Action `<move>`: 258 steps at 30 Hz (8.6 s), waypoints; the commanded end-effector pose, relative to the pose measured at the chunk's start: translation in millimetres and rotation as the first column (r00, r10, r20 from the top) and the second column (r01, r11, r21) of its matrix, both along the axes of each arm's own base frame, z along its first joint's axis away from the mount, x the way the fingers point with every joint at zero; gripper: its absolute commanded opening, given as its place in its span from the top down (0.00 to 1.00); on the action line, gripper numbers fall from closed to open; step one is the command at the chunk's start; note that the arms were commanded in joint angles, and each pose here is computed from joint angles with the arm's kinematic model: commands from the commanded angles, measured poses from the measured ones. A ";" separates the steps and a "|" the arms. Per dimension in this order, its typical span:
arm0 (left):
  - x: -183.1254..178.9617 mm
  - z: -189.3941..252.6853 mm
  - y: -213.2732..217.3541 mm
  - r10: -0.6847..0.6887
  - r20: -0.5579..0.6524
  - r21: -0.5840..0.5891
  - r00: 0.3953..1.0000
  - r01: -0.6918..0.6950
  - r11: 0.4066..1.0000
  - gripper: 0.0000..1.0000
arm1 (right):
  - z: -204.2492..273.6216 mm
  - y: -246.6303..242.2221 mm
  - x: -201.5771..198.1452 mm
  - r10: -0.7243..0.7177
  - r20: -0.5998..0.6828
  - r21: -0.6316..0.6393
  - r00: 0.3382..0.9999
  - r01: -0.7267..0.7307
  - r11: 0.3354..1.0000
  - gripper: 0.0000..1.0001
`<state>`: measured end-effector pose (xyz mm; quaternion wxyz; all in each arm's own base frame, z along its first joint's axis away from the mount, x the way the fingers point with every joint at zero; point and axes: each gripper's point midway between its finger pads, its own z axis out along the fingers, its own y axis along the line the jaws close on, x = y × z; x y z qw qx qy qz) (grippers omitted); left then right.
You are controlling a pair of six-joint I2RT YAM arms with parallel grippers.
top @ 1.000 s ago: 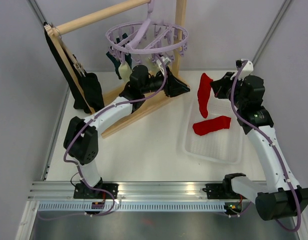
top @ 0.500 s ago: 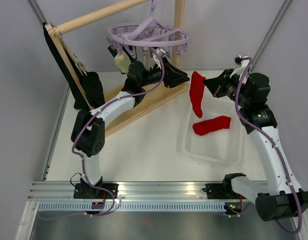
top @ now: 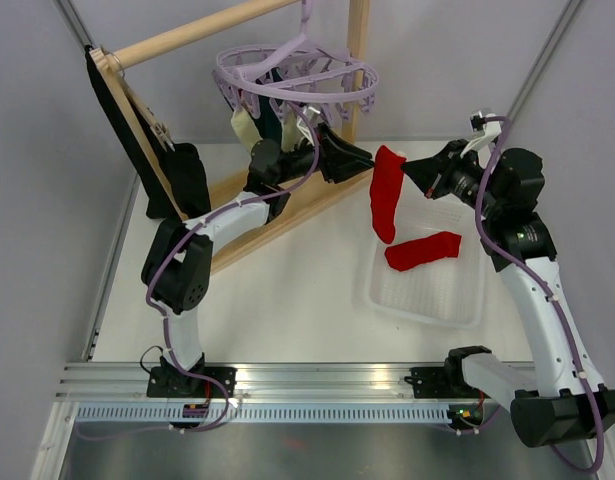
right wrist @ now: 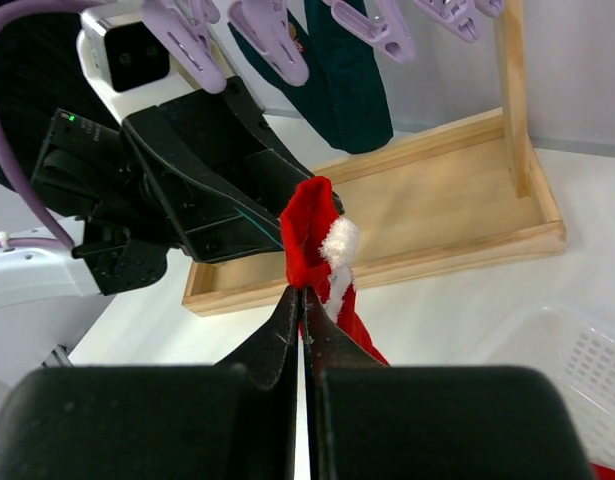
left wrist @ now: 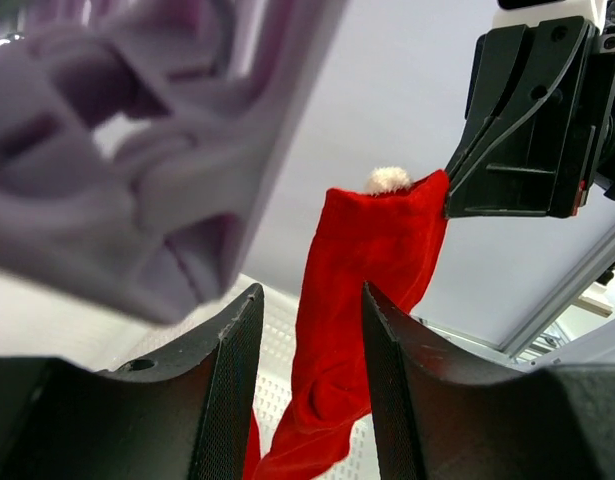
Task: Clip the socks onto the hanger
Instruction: Pick up the sock from the bin, then open the clamp at the hanger, then clamp the sock onto the hanger.
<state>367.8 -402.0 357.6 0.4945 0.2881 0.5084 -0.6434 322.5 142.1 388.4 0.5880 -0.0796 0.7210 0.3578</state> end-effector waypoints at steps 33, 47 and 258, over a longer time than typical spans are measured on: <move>-61.0 29.9 3.4 -0.101 0.068 -0.105 0.993 0.108 0.989 0.57 | 4.0 21.4 -11.6 0.109 0.014 0.058 0.994 -0.109 0.992 1.00; -73.8 37.9 18.6 -0.041 0.073 -0.126 0.996 0.050 0.991 0.98 | -6.6 12.1 3.4 0.020 -0.017 0.014 1.000 -0.020 1.000 1.00; 2.4 47.4 74.2 0.547 0.637 -0.010 0.543 -0.703 0.711 0.98 | 57.0 115.4 101.3 -0.531 0.142 -0.298 0.835 0.548 0.782 1.00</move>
